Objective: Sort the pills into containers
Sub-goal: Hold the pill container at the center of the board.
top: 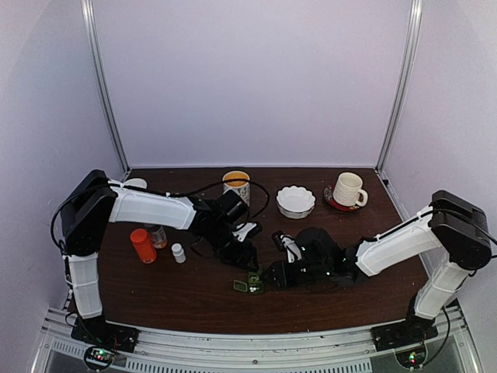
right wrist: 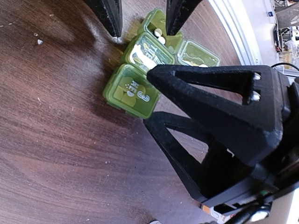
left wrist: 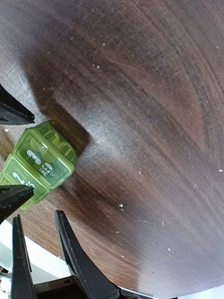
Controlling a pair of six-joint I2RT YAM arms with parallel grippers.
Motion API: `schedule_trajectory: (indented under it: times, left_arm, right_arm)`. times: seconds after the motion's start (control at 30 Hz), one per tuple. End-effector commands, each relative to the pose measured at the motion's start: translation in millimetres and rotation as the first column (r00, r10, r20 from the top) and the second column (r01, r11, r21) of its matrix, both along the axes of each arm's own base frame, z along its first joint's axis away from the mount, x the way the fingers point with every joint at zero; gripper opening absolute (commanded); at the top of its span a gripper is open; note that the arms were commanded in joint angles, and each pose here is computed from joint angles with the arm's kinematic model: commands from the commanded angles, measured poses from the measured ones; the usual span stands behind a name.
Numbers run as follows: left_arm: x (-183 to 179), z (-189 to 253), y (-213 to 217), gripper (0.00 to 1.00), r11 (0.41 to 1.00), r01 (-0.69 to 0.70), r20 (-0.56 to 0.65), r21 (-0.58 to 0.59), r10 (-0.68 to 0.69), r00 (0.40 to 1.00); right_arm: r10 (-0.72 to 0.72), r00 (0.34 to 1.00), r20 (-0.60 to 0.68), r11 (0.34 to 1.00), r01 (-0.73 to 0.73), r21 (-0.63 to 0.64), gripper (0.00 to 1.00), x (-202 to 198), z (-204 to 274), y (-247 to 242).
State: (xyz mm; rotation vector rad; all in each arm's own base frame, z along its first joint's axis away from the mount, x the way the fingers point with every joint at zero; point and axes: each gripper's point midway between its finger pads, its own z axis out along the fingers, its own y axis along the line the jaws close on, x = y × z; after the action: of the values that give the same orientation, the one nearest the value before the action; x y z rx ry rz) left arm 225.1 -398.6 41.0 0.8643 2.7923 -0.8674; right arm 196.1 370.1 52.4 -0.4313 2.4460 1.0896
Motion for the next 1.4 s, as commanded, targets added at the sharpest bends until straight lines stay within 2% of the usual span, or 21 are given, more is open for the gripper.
schedule_trajectory:
  times: [0.0,0.23,0.33,0.37,0.5,0.53,0.63,0.9,1.03,1.27,1.37]
  left_arm:
    - [-6,-6,-5,0.47,1.0,0.011,-0.041,-0.006,-0.011,0.999]
    - [-6,-19,-3,0.41,1.0,-0.005,-0.064,0.024,0.006,0.998]
    - [-7,-23,-2,0.4,0.999,-0.02,-0.077,0.04,0.023,0.997]
    - [-7,-25,0,0.4,0.998,-0.026,-0.077,0.051,0.03,0.997]
    - [-6,-27,8,0.4,0.994,-0.065,-0.073,0.084,0.071,0.995]
    - [-6,-27,9,0.4,0.993,-0.077,-0.077,0.084,0.083,0.994]
    - [-7,-27,8,0.36,0.989,-0.128,-0.103,0.075,0.135,0.985]
    - [-5,-28,18,0.36,0.956,-0.277,-0.127,0.097,0.288,0.949]
    - [-6,-19,10,0.36,0.958,-0.283,-0.141,0.056,0.288,0.947]
    - [-9,-1,13,0.37,0.947,-0.319,-0.157,0.027,0.32,0.934]
    - [-13,9,11,0.41,0.944,-0.329,-0.168,-0.003,0.323,0.931]
  right_arm:
    - [-0.014,1.0,0.009,1.0,0.014,0.024,0.34,4,1,5]
    - [-0.008,1.0,0.018,0.999,0.008,0.032,0.33,3,4,4]
    - [-0.005,0.999,0.041,1.0,0.005,-0.02,0.4,-1,3,-1]
    - [-0.004,0.998,0.059,0.999,0.007,-0.037,0.48,-2,7,0]
    - [-0.014,0.995,0.103,0.994,0.025,-0.109,0.95,-11,15,4]
    - [-0.019,0.994,0.112,0.992,0.033,-0.121,0.99,-11,17,6]
    - [-0.01,0.99,0.142,0.99,0.029,-0.136,1.0,-18,22,19]
    - [-0.041,0.963,0.265,0.977,0.094,-0.191,1.0,-21,29,18]
    - [-0.071,0.944,0.322,0.972,0.138,-0.192,1.0,-17,28,9]
    - [-0.062,0.942,0.331,0.979,0.122,-0.164,0.98,-19,25,6]
    - [-0.069,0.943,0.326,0.983,0.121,-0.141,0.97,-18,26,3]
